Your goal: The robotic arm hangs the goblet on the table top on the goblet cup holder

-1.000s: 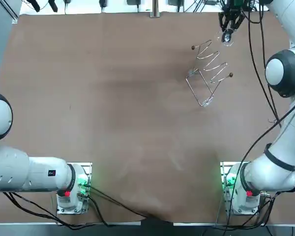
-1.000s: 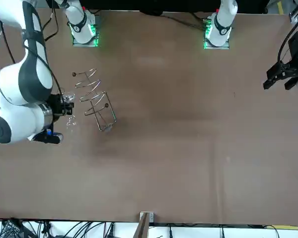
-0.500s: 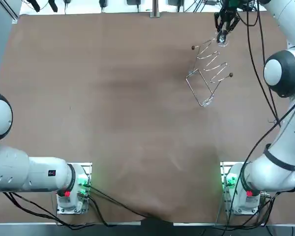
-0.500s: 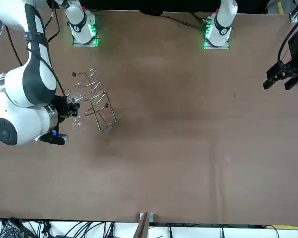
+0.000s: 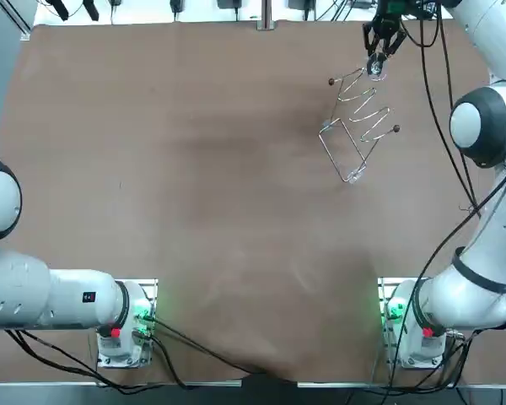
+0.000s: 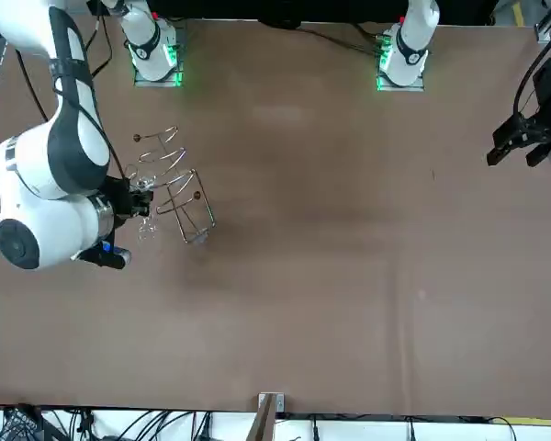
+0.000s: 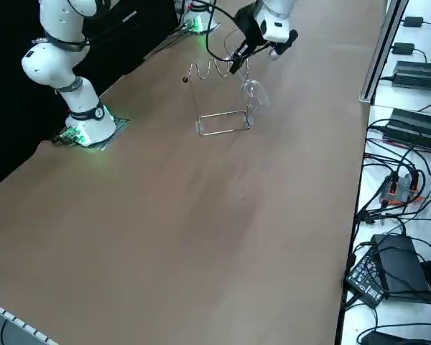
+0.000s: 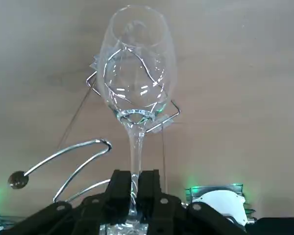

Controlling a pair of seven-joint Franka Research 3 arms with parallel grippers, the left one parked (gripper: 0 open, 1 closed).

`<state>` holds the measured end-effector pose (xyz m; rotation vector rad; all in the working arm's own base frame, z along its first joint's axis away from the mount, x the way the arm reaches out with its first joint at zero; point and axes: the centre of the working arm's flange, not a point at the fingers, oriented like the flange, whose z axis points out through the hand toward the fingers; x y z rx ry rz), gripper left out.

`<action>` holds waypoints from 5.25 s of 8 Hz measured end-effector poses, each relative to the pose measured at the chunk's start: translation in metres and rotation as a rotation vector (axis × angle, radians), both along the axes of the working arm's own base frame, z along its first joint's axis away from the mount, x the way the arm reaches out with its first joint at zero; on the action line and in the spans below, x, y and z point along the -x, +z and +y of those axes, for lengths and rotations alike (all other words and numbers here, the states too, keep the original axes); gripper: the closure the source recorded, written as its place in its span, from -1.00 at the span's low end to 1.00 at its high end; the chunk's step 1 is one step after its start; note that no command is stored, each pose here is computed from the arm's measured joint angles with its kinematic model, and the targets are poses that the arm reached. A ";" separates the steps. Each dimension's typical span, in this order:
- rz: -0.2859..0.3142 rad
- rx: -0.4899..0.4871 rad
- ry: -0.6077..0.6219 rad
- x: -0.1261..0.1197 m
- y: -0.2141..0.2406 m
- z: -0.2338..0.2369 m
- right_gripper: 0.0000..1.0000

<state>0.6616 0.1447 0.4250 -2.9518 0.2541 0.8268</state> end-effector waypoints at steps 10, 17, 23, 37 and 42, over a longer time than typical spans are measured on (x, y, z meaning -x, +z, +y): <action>0.005 -0.049 -0.064 -0.003 -0.003 0.016 0.79; -0.052 -0.076 -0.057 -0.013 -0.002 0.004 0.79; -0.053 -0.070 -0.067 -0.013 -0.009 0.013 0.79; 0.066 -0.058 -0.122 -0.003 -0.024 0.003 0.79; 0.078 -0.059 -0.124 0.000 -0.025 0.009 0.79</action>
